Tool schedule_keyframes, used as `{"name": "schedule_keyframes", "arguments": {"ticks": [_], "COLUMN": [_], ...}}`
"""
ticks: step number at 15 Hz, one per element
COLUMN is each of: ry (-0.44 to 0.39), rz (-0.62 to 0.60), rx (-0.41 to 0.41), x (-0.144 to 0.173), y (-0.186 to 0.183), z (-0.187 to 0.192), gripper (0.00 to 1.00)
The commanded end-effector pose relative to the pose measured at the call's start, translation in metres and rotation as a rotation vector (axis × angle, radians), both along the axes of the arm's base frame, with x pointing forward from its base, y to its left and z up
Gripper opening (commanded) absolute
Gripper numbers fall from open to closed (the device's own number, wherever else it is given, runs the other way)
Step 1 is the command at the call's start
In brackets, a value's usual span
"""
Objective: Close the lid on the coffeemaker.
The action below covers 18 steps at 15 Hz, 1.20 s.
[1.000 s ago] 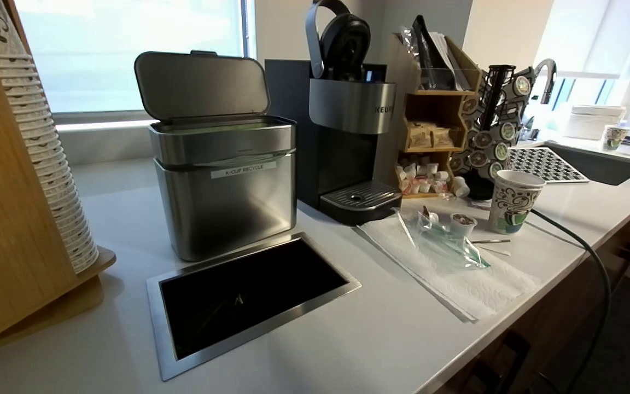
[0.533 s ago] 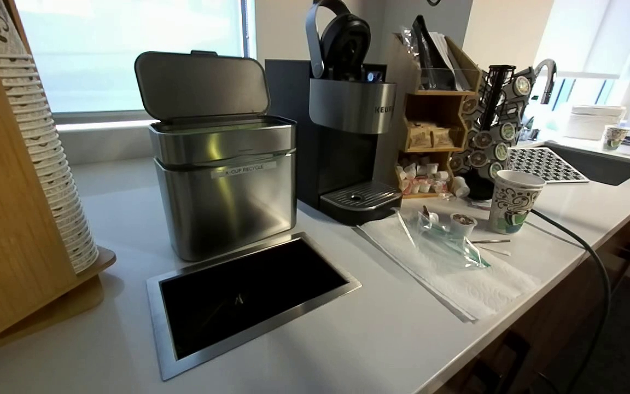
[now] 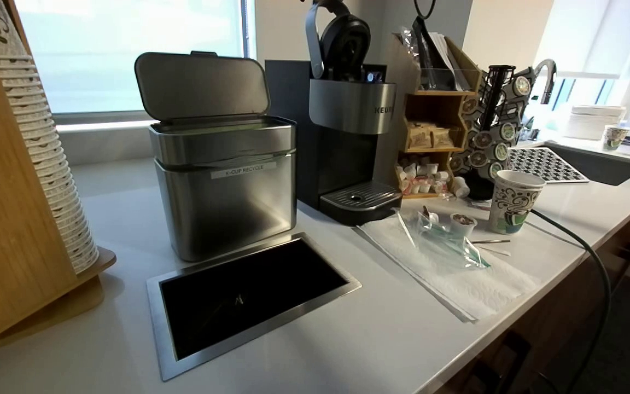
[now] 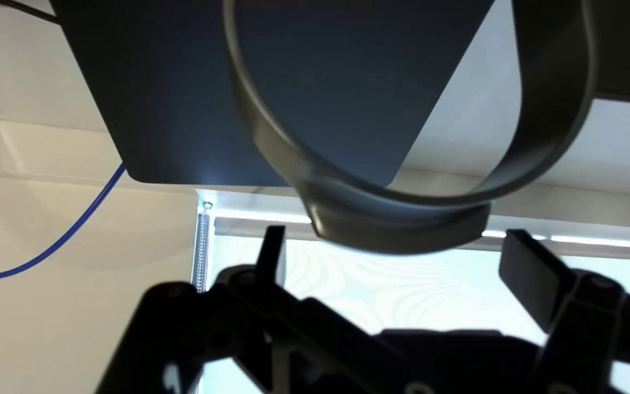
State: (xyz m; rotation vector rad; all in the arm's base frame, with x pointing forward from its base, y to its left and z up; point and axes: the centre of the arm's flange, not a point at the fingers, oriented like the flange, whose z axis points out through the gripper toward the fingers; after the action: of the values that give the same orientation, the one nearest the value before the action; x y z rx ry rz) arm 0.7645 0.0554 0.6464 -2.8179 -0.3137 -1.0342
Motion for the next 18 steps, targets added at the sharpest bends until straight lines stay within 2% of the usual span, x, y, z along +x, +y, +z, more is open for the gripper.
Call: {"name": "schedule_keyframes", "arguments": {"ticks": [1,7,12,18], "ry": [0.047,0.209,0.391,0.629], "rz": [-0.056,-0.143,-0.143,-0.19], "rx": [0.072,0.183,0.228,0.344], "x": [0.022,0.003,-0.041,-0.084], "y": [0.005,0.007,-0.003,-0.008], "z": [0.013,0.027,0.047,0.022], "gripper": [1.0,1.0,1.0,1.0]}}
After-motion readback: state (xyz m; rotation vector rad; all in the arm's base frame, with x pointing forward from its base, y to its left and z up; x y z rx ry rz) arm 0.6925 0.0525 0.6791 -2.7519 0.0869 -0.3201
